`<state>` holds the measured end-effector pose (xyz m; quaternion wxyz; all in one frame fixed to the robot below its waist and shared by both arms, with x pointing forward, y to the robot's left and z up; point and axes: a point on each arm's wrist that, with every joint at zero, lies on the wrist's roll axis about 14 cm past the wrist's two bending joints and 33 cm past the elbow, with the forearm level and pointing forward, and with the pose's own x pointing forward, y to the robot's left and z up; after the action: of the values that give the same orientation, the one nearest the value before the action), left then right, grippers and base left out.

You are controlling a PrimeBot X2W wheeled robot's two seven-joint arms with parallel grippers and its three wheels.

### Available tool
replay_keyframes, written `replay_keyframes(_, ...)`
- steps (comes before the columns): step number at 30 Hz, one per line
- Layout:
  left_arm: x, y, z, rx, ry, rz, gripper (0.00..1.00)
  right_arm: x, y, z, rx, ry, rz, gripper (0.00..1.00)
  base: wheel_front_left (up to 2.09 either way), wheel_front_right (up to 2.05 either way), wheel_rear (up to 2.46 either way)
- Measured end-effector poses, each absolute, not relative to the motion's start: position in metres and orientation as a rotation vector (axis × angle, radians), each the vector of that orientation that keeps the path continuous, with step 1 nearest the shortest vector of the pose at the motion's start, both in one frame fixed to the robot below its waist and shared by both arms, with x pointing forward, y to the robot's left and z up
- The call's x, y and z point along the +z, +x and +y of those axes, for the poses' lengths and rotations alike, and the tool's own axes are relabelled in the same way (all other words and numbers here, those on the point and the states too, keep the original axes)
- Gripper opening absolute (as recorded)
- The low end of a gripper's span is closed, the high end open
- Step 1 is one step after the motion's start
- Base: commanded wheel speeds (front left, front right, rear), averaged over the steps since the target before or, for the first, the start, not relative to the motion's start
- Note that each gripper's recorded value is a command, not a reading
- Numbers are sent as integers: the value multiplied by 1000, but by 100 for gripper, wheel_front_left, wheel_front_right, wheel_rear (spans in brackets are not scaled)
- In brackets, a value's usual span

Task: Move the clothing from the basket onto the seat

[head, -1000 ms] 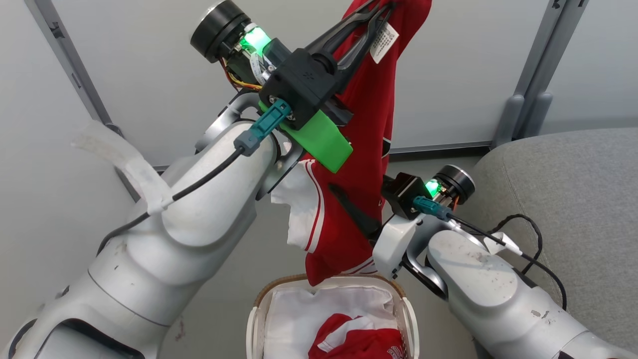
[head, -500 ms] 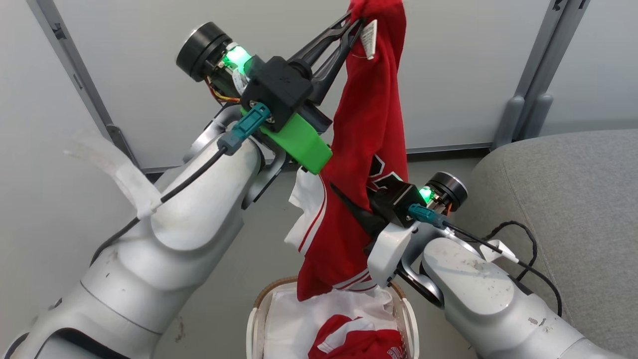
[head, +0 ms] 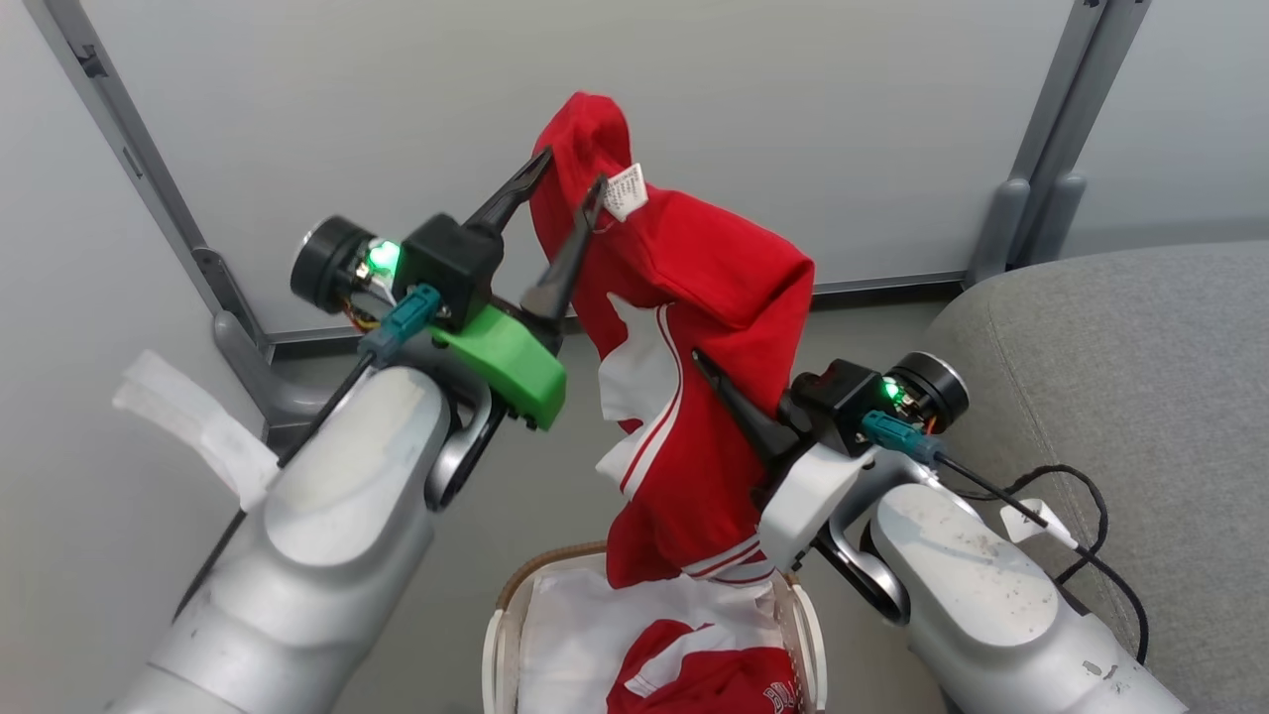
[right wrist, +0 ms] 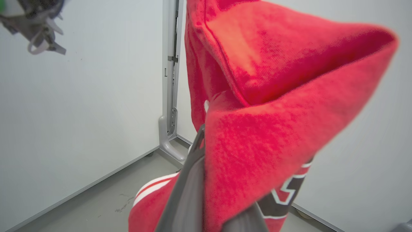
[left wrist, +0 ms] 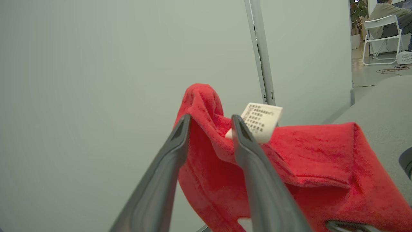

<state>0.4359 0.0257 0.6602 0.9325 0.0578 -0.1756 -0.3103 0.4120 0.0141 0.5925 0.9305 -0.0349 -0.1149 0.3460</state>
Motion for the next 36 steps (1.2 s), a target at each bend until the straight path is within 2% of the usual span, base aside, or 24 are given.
replay_keyframes(9, 577, 415, 36, -591, -46, -165, 100, 595, 418, -15, 611, -23, -260, 0, 0, 0, 0)
replay_keyframes(16, 537, 397, 39, -554, -128, -73, 100, 590, 417, -32, 558, -19, -260, 0, 0, 0, 0)
replay_keyframes(28, 504, 379, 23, -569, -162, 9, 100, 596, 420, -62, 466, -17, -287, 0, 0, 0, 0)
replay_keyframes(36, 498, 365, -22, -685, -202, 35, 100, 585, 407, -125, 288, -30, -275, 0, 0, 0, 0)
